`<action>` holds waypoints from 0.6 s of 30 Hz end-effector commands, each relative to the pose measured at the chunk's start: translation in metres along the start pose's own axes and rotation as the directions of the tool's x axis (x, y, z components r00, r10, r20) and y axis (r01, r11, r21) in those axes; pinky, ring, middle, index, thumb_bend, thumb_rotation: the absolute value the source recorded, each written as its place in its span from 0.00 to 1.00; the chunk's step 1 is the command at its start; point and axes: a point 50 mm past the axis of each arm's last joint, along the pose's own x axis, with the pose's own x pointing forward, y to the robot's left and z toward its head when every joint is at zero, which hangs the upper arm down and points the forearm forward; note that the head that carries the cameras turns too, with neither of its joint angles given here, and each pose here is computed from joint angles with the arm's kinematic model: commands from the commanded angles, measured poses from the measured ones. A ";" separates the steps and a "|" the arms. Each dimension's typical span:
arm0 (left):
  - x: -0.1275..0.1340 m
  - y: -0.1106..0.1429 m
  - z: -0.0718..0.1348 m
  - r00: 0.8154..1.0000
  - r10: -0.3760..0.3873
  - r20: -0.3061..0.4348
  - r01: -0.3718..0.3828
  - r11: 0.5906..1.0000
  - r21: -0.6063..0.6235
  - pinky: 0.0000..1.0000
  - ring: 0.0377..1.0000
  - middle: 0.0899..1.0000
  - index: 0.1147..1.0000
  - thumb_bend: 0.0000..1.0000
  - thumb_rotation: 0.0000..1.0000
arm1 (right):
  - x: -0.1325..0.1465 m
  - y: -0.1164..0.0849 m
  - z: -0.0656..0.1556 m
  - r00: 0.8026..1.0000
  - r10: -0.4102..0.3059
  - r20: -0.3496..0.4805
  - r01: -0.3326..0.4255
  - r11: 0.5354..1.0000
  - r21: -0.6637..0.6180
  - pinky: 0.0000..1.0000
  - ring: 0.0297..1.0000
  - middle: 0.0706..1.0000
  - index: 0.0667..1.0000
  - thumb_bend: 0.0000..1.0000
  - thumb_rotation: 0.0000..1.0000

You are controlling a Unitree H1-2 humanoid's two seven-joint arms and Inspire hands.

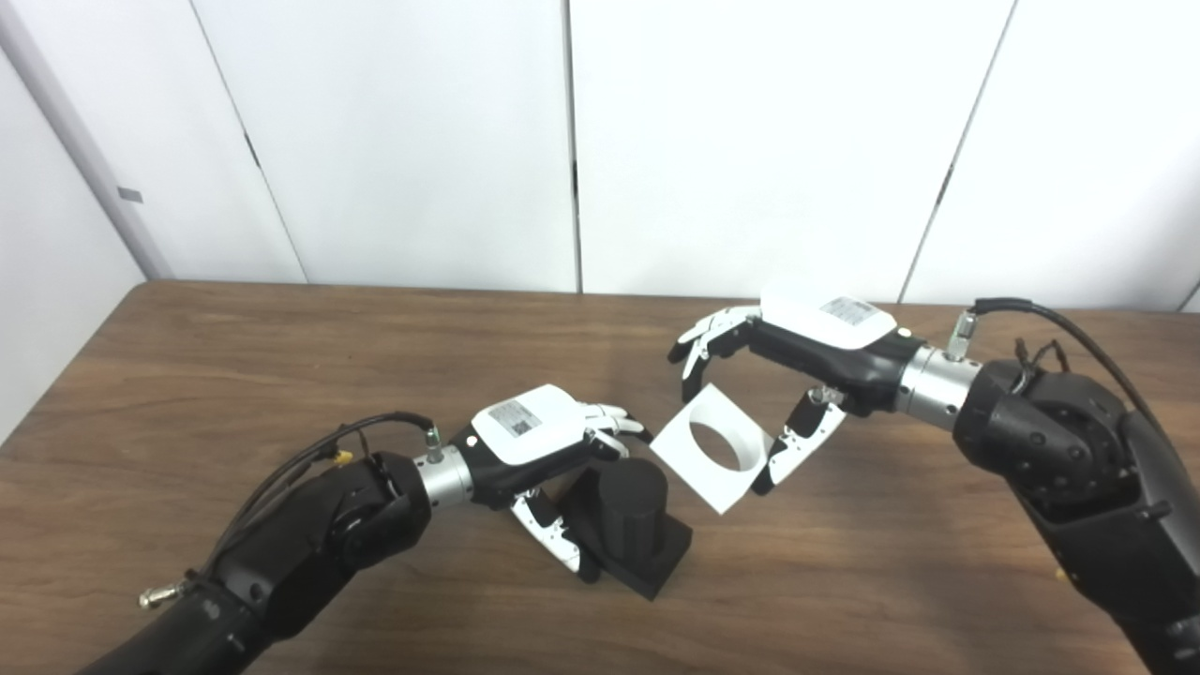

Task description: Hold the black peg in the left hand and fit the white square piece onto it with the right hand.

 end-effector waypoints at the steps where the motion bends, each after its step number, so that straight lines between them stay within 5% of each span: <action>1: -0.001 -0.027 0.004 0.987 -0.156 -0.037 0.157 0.987 0.041 0.76 0.89 0.88 0.43 0.52 0.08 | 0.006 -0.019 0.012 0.997 -0.061 0.050 0.062 0.998 -0.027 0.69 0.82 0.77 0.44 0.52 0.14; 18: 0.002 -0.025 0.009 0.989 -0.143 -0.029 0.144 0.988 0.046 0.76 0.89 0.88 0.43 0.52 0.08 | 0.022 -0.001 0.016 0.996 -0.046 0.073 0.044 0.999 0.017 0.70 0.82 0.77 0.44 0.52 0.14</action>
